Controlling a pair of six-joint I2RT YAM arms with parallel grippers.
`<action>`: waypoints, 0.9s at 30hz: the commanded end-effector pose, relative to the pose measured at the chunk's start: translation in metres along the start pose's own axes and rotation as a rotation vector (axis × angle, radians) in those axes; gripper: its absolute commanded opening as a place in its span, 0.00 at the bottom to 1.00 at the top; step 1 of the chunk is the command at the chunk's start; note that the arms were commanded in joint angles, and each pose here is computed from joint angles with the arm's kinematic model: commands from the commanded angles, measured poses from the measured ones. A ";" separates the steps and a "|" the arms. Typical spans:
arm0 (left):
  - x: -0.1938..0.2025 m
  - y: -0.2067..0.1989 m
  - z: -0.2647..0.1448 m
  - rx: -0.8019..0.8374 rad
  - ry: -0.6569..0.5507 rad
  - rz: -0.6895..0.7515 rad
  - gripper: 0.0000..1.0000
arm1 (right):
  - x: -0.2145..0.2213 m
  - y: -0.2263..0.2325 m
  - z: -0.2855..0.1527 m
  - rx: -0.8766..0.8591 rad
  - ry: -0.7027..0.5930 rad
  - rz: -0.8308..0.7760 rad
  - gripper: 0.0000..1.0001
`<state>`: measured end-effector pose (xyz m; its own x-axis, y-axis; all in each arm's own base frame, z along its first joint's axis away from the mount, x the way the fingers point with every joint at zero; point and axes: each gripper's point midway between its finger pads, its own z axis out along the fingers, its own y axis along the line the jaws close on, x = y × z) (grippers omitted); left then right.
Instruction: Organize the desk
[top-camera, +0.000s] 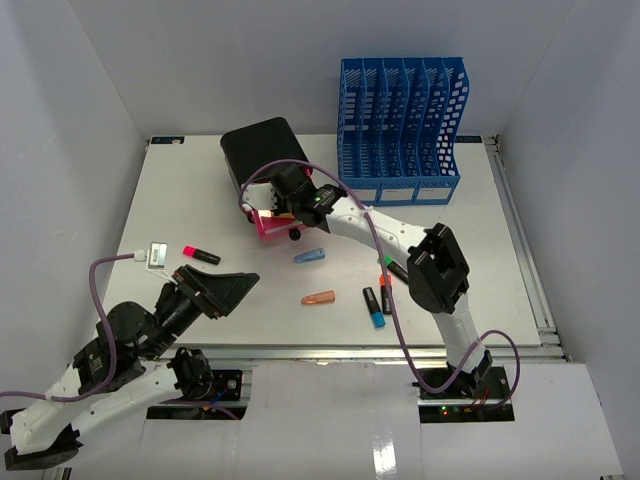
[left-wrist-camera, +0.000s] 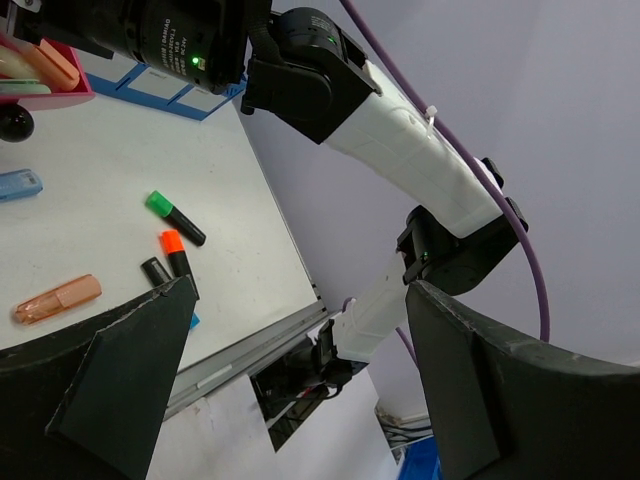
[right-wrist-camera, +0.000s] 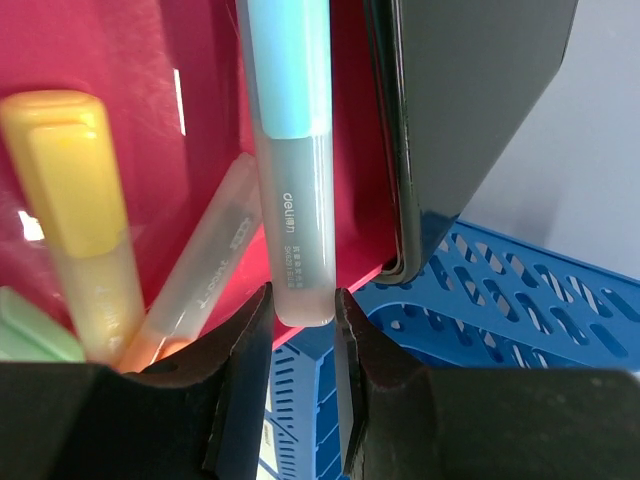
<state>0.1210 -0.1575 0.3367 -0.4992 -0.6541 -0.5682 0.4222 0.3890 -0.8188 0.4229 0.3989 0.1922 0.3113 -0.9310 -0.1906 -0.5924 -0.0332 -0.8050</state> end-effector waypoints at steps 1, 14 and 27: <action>0.003 0.007 0.001 -0.031 0.007 0.012 0.98 | -0.001 -0.026 0.007 0.103 0.023 -0.008 0.14; 0.009 0.008 0.004 -0.038 0.031 0.002 0.98 | -0.005 -0.045 -0.010 0.129 -0.012 0.102 0.66; 0.048 0.014 0.043 -0.119 0.221 0.195 0.91 | 0.004 -0.085 -0.151 -0.053 -0.371 0.453 0.50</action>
<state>0.1322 -0.1875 0.3067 -0.5544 -0.5369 -0.6359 0.3863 0.5108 -0.7680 0.3913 0.3812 0.2708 0.2632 -0.8347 -0.4837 -0.6854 0.1911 -0.7026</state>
